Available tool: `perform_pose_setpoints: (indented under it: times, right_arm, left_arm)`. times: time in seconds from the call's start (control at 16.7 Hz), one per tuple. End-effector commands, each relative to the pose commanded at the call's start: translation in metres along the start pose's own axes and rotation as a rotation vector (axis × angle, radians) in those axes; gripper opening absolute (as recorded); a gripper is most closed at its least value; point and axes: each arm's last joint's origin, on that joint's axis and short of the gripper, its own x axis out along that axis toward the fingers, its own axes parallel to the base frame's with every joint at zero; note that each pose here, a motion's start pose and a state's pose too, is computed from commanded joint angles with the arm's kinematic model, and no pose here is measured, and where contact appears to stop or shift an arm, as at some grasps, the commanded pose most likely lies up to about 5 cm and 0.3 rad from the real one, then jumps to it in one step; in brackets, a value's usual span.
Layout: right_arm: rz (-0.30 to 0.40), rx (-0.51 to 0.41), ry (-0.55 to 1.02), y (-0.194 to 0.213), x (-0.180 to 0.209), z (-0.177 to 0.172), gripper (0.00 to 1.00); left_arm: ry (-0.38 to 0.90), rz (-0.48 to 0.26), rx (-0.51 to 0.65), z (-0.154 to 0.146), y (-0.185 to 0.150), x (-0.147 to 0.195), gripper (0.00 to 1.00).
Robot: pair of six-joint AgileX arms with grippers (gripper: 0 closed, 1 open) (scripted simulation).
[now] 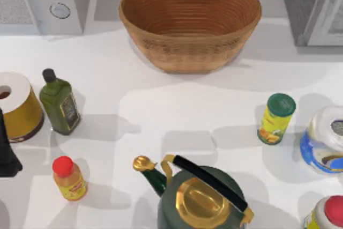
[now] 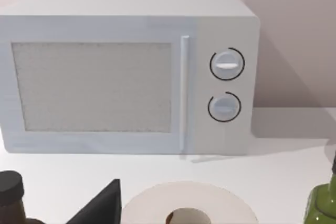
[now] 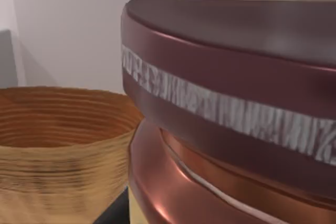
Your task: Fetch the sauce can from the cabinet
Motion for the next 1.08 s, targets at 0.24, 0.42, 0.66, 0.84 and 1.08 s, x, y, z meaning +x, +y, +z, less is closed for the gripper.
perform_pose_setpoints:
  times: [0.24,0.42,0.66,0.84,1.08]
  right_arm:
    - [0.163,0.019,0.029,0.017,0.042,-0.001,0.0]
    - [0.283,0.03,0.052,0.037,0.076,-0.016,0.0]
    - [0.422,0.032,0.059,0.07,0.111,-0.052,0.0]
    - [0.492,0.024,0.06,0.091,0.123,-0.083,0.0]
    - [0.519,0.008,0.057,0.103,0.128,-0.113,0.0]
  left_arm:
    - [0.0,0.0,0.0,0.0,0.0,0.0,1.0]
    - [0.0,0.0,0.0,0.0,0.0,0.0,1.0]
    - [0.0,0.0,0.0,0.0,0.0,0.0,1.0]
    - [0.0,0.0,0.0,0.0,0.0,0.0,1.0]
    - [0.0,0.0,0.0,0.0,0.0,0.0,1.0]
